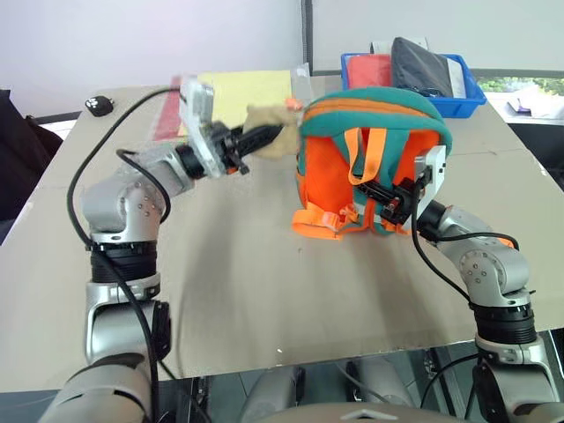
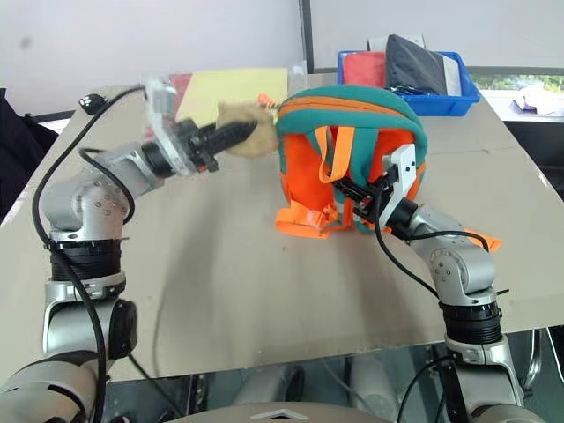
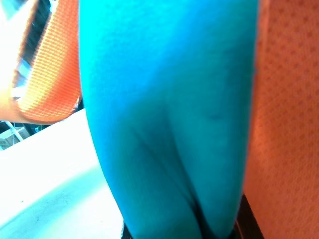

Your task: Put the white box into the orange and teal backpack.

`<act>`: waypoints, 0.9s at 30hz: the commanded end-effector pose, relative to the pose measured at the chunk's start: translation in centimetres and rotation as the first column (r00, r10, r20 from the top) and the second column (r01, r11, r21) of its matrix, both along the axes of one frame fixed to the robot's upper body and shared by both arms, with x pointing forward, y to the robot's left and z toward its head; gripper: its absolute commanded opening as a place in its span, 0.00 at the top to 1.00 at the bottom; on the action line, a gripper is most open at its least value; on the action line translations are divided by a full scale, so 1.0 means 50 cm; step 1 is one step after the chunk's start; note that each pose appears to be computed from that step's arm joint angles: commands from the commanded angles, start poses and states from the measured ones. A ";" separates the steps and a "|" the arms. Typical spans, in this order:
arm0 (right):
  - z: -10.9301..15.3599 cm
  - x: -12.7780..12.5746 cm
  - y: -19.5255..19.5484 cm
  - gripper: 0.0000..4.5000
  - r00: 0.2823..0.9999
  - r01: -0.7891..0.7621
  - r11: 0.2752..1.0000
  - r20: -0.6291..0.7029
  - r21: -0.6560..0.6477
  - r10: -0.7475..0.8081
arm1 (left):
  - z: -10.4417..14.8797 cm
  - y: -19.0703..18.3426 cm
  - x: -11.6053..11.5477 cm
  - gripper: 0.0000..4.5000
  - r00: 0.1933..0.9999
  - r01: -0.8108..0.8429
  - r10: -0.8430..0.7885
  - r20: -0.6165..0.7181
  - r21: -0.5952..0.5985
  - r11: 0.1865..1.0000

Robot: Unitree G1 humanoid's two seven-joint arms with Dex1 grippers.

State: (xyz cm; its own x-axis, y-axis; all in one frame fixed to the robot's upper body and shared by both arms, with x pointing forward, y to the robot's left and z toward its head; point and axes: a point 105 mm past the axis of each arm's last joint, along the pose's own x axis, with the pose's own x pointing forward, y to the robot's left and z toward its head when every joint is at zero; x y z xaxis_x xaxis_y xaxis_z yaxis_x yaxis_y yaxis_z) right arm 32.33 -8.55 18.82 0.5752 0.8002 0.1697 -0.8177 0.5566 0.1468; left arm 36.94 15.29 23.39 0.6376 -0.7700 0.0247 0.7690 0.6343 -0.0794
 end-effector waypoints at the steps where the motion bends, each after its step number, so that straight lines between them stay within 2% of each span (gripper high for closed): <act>1: 0.015 -0.004 -0.006 1.00 1.000 0.004 1.000 0.028 0.015 -0.005 | -0.101 0.047 0.042 0.83 0.982 -0.173 0.187 -0.029 0.257 0.951; 3: 0.017 -0.005 -0.006 1.00 1.000 0.004 1.000 0.028 0.019 -0.004 | -0.163 0.053 0.044 0.83 0.980 -0.172 0.199 -0.022 0.413 0.894; 6: 0.018 -0.005 -0.007 1.00 1.000 0.008 1.000 0.029 0.020 -0.008 | -0.237 0.025 0.013 0.83 0.981 -0.041 0.119 -0.154 0.437 0.898; 8: 0.017 -0.006 -0.007 1.00 1.000 0.011 1.000 0.028 0.019 -0.011 | -0.271 0.014 -0.013 0.83 0.977 0.054 0.055 -0.208 0.484 0.874; 11: 0.017 -0.007 -0.008 1.00 1.000 0.014 1.000 0.027 0.018 -0.014 | -0.299 -0.003 -0.046 0.83 0.962 0.173 -0.031 -0.272 0.517 0.838; 15: 0.018 -0.007 -0.006 1.00 1.000 0.013 1.000 0.025 0.022 -0.014 | -0.287 -0.008 -0.015 0.83 0.985 0.101 -0.006 -0.172 0.552 0.828; 16: 0.018 -0.008 -0.006 1.00 1.000 0.012 1.000 0.025 0.022 -0.013 | -0.266 -0.023 -0.009 0.83 0.988 0.096 -0.022 -0.154 0.493 0.865; 17: 0.018 -0.008 -0.004 1.00 1.000 0.009 1.000 0.024 0.023 -0.010 | -0.222 -0.051 -0.004 0.83 0.991 0.102 -0.061 -0.122 0.364 0.926; 18: 0.017 -0.007 -0.003 1.00 1.000 0.007 1.000 0.023 0.024 -0.008 | -0.151 -0.094 -0.008 0.83 0.987 0.156 -0.147 -0.070 0.136 0.978; 19: 0.017 -0.006 -0.001 1.00 1.000 0.004 1.000 0.022 0.026 -0.005 | -0.117 -0.114 -0.018 0.83 0.973 0.210 -0.213 -0.084 -0.039 0.977; 20: 0.017 -0.006 0.002 1.00 1.000 0.000 1.000 0.020 0.030 -0.001 | -0.135 -0.124 -0.024 0.83 0.962 0.240 -0.242 -0.124 -0.030 0.970; 21: 0.015 -0.005 0.004 1.00 1.000 -0.003 1.000 0.018 0.030 0.003 | -0.202 -0.117 -0.024 0.83 0.962 0.241 -0.207 -0.177 0.196 0.950; 22: 0.014 -0.006 0.007 1.00 1.000 -0.009 1.000 0.017 0.030 0.008 | -0.286 -0.078 -0.022 0.83 0.968 0.231 -0.139 -0.211 0.514 0.826; 23: 0.014 -0.006 0.010 1.00 1.000 -0.014 0.999 0.016 0.032 0.014 | -0.338 -0.033 -0.016 0.83 0.975 0.209 -0.086 -0.205 0.716 0.666; 25: 0.014 -0.007 0.014 1.00 1.000 -0.022 0.999 0.017 0.031 0.021 | -0.316 -0.048 0.000 0.83 0.979 0.163 -0.048 -0.197 0.626 0.763; 26: 0.015 -0.006 0.015 1.00 1.000 -0.023 0.999 0.018 0.032 0.023 | -0.294 -0.069 -0.006 0.74 0.976 0.192 -0.098 -0.195 0.555 0.809; 27: 0.016 -0.006 0.015 1.00 1.000 -0.022 0.999 0.018 0.034 0.022 | -0.280 -0.081 -0.014 0.61 0.971 0.224 -0.142 -0.191 0.529 0.819</act>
